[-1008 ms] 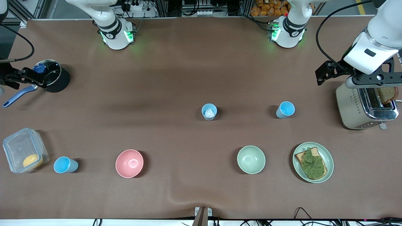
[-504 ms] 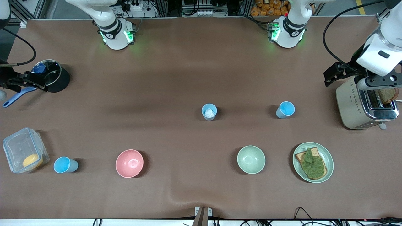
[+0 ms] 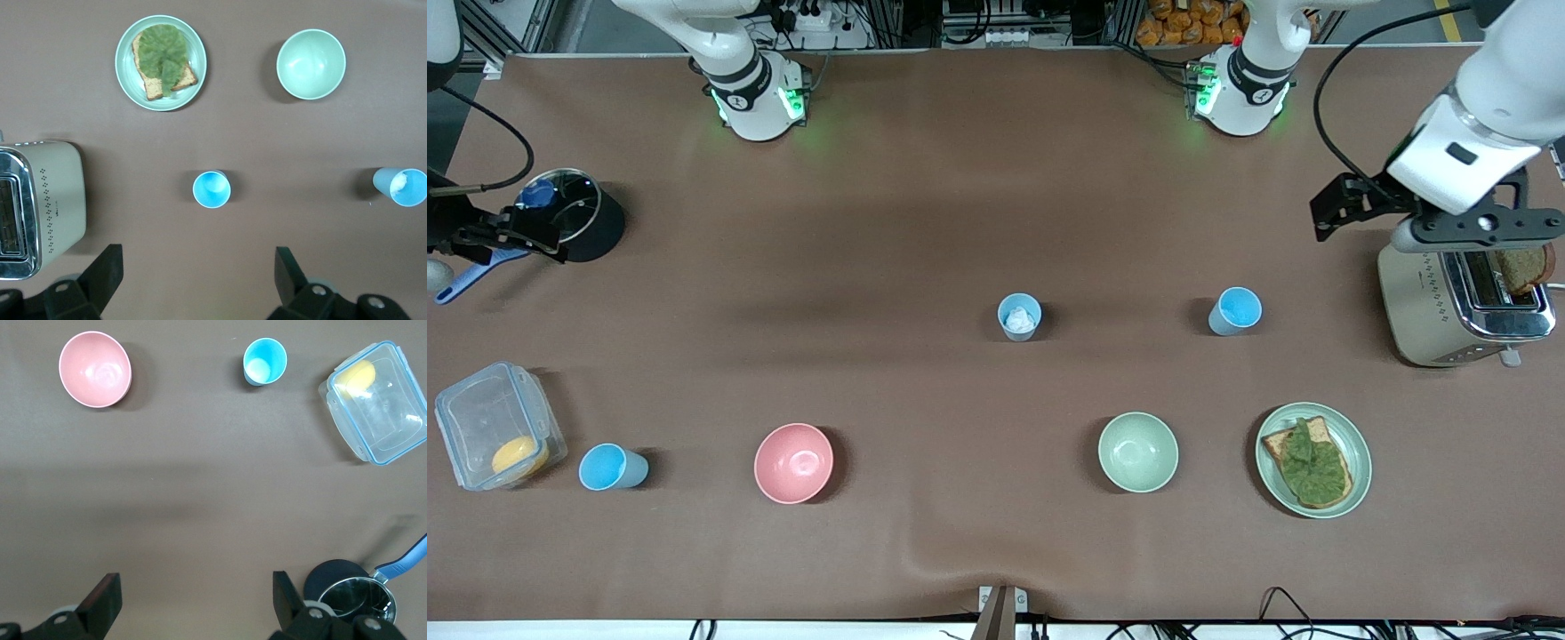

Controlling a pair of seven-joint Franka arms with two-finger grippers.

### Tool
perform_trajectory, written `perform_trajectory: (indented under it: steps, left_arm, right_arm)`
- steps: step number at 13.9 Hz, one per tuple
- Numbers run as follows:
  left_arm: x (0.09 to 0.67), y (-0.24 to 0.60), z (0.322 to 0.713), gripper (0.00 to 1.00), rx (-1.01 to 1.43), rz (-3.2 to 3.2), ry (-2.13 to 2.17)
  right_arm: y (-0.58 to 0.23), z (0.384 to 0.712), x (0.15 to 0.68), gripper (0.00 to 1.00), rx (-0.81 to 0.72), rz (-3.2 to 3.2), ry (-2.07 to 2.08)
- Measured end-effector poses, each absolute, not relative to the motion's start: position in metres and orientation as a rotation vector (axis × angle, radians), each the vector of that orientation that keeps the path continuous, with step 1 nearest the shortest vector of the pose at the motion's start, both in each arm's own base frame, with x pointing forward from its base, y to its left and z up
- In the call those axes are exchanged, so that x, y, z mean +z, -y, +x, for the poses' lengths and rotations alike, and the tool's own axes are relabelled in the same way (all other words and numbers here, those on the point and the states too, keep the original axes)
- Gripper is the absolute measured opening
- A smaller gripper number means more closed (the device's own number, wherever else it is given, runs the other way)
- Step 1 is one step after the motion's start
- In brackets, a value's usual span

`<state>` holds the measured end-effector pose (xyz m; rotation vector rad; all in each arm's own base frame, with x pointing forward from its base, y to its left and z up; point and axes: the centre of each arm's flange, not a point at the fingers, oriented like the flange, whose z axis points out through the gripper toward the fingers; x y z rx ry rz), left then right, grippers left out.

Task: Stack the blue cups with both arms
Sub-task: 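Move the left gripper down to the other blue cup beside the toaster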

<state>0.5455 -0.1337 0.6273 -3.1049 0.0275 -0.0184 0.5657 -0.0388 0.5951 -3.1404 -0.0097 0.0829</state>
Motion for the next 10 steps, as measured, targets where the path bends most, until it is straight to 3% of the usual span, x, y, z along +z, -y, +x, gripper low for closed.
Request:
perform_trajectory:
  steps: [10]
  left_arm:
    - [0.581, 0.130, 0.559, 1.00, 0.112, -3.075, -0.026]
  right_arm:
    - [0.039, 0.566, 0.596, 1.00, 0.078, -3.141, 0.010]
